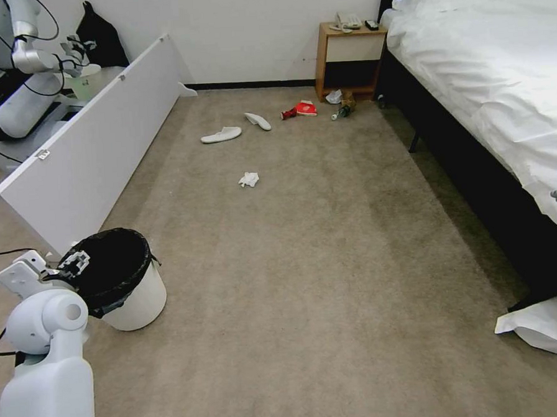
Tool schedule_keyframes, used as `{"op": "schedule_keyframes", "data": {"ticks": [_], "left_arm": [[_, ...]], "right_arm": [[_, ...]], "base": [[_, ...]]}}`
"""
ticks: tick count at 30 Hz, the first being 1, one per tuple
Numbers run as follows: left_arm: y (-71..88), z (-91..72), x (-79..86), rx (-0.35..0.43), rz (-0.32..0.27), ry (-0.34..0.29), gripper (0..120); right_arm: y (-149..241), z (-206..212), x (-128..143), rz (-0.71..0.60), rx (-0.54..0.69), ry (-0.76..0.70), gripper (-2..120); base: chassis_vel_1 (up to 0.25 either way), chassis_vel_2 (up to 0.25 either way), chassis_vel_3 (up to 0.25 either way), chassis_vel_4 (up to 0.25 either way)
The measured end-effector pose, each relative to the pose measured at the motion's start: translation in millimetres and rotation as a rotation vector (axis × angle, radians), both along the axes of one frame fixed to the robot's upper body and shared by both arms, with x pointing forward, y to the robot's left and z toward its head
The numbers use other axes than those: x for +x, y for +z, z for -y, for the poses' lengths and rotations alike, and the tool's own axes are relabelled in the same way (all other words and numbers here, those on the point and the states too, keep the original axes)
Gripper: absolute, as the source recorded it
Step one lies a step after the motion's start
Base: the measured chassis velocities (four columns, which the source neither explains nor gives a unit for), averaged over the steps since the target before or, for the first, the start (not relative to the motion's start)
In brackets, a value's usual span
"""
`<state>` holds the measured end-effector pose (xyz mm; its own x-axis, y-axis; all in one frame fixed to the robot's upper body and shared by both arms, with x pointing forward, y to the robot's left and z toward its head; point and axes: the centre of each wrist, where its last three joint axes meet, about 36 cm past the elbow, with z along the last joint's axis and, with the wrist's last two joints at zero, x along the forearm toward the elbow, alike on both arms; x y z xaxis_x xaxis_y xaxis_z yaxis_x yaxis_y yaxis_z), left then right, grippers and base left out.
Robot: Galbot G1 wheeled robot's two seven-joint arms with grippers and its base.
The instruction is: Pick up the trash bin, then pick up the garbage from the floor and place it into the trash bin.
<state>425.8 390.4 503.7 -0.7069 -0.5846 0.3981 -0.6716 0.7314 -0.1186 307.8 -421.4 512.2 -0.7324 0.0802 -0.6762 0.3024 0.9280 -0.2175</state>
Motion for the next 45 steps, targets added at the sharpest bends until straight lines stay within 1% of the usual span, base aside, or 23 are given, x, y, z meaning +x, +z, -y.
{"op": "schedule_keyframes", "data": {"ticks": [4,10,12,15,16,18,19,21,22,24,25,27,31,32,34,45], "left_arm": [[-2.0,-2.1,2.1,-0.001,-0.003,0.001,100],[-12.2,-10.9,13.9,-0.018,-0.022,0.011,100],[-12.2,-10.9,13.9,-0.018,-0.022,0.011,100],[-25.1,-17.1,24.5,-0.033,-0.051,0.023,100],[-25.1,-17.1,24.5,-0.033,-0.051,0.023,100],[-36.8,-22.3,30.7,-0.043,-0.072,0.032,100],[-36.8,-22.3,30.7,-0.043,-0.072,0.032,100],[-46.1,-26.6,34.5,-0.051,-0.088,0.04,100],[-46.1,-26.6,34.5,-0.051,-0.088,0.04,100],[-54.2,-31.2,36.9,-0.052,-0.101,0.049,100],[-54.2,-31.2,36.9,-0.052,-0.101,0.049,100],[-59.4,-34.8,38.6,-0.056,-0.108,0.053,100],[-62.6,-36.7,39.7,-0.057,-0.112,0.055,100],[-68.0,-40.3,41.9,-0.057,-0.12,0.06,100],[-73.8,-43.6,44.0,-0.06,-0.127,0.065,100],[-87.8,-48.2,48.7,-0.078,-0.134,0.063,100]], "right_arm": [[-0.7,-0.3,0.2,-0.001,0.0,0.0,100],[-1.9,-1.1,1.2,-0.005,-0.001,0.002,100],[-1.9,-1.1,1.2,-0.005,-0.001,0.002,100],[-2.4,-1.2,1.3,-0.007,-0.001,0.002,100],[-2.4,-1.2,1.3,-0.007,-0.001,0.002,100],[-2.6,-1.2,1.1,-0.008,-0.001,0.002,100],[-2.6,-1.2,1.1,-0.008,-0.001,0.002,100],[-3.1,-0.9,1.0,-0.01,-0.002,0.001,100],[-3.1,-0.9,1.0,-0.01,-0.002,0.001,100],[-3.7,-1.1,0.9,-0.012,-0.001,0.0,100],[-3.7,-1.1,0.9,-0.012,-0.001,0.0,100],[-4.7,-1.8,1.3,-0.014,-0.002,0.0,100],[-5.3,-2.3,1.6,-0.016,-0.002,0.0,100],[-5.9,-2.7,2.1,-0.017,-0.001,0.001,100],[-6.6,-2.9,2.3,-0.018,-0.001,0.0,100],[-9.6,-4.7,2.3,-0.023,0.0,-0.003,100]], "base": [[0.0,0.0,0.0,0.0],[0.0,0.0,0.0,0.0],[0.0,0.0,0.0,0.0],[0.0,0.0,0.0,0.0],[0.0,0.0,0.0,0.0],[0.0,0.0,0.0,0.0],[0.0,0.0,0.0,0.0],[0.0,0.0,0.0,0.0],[0.0,0.0,0.0,0.0],[0.0,0.0,0.0,0.0],[0.0,0.0,0.0,0.0],[0.0,0.0,0.0,0.0],[0.0,0.0,0.0,0.0],[0.0,0.0,0.0,0.0],[0.0,0.0,0.0,0.0],[0.0,0.0,0.0,0.0]]}}
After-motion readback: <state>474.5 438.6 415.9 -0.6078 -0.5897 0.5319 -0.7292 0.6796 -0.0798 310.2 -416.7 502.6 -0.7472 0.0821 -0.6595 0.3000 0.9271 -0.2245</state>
